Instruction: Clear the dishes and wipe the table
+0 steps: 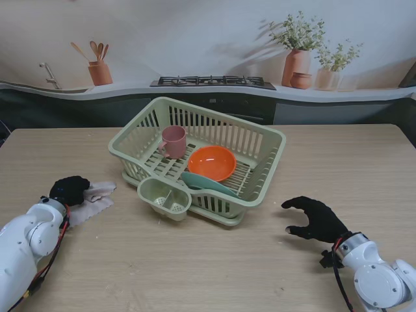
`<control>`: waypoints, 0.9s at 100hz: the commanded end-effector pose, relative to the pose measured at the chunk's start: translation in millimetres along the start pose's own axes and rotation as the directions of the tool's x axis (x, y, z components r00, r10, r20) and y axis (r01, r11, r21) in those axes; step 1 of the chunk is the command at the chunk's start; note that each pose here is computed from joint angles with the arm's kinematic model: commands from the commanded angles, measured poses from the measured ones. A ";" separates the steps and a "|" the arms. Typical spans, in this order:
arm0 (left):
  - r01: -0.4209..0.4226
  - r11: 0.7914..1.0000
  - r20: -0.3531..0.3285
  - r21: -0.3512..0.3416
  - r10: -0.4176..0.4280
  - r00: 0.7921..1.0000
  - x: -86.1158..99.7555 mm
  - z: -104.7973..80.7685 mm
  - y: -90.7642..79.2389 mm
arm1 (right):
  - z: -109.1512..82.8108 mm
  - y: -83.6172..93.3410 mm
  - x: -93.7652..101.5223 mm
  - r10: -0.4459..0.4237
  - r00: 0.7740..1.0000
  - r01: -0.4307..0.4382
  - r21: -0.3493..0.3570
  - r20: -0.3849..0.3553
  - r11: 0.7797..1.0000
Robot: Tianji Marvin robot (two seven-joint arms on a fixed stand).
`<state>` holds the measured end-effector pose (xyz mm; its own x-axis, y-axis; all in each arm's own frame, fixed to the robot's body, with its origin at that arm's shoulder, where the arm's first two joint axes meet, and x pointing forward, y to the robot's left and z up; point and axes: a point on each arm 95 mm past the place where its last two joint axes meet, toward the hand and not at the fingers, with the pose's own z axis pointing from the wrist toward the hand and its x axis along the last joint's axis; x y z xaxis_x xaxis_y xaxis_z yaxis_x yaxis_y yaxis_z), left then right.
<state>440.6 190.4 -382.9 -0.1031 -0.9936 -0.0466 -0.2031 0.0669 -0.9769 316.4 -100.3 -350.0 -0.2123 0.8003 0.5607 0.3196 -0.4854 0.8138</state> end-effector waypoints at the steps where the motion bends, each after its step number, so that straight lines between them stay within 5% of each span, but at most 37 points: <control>1: -0.005 0.999 -0.004 -0.037 0.005 1.000 1.1 6.4 5.9 | -0.2 -2.3 3.3 -0.004 1.000 0.005 0.023 -0.009 1.000; 19: -0.004 0.999 -0.015 -0.034 0.003 1.000 -1.1 22.4 -4.9 | 1.4 -1.9 3.8 -0.009 1.000 0.009 0.023 -0.005 1.000; 37: -0.008 0.998 -0.014 -0.063 0.007 1.000 4.9 14.3 -1.0 | 1.4 -3.6 4.6 -0.003 1.000 0.003 0.023 0.000 1.000; 90: -0.031 0.999 0.003 -0.012 0.031 1.000 14.1 -87.4 13.4 | 2.1 -8.0 6.0 0.014 1.000 -0.014 0.040 0.000 0.999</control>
<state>360.9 185.1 -370.4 -0.0984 -0.9916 -0.0837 -0.1827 0.1007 -0.9780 316.1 -93.6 -352.0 -0.2053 0.7947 0.5713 0.3392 -0.4898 0.8031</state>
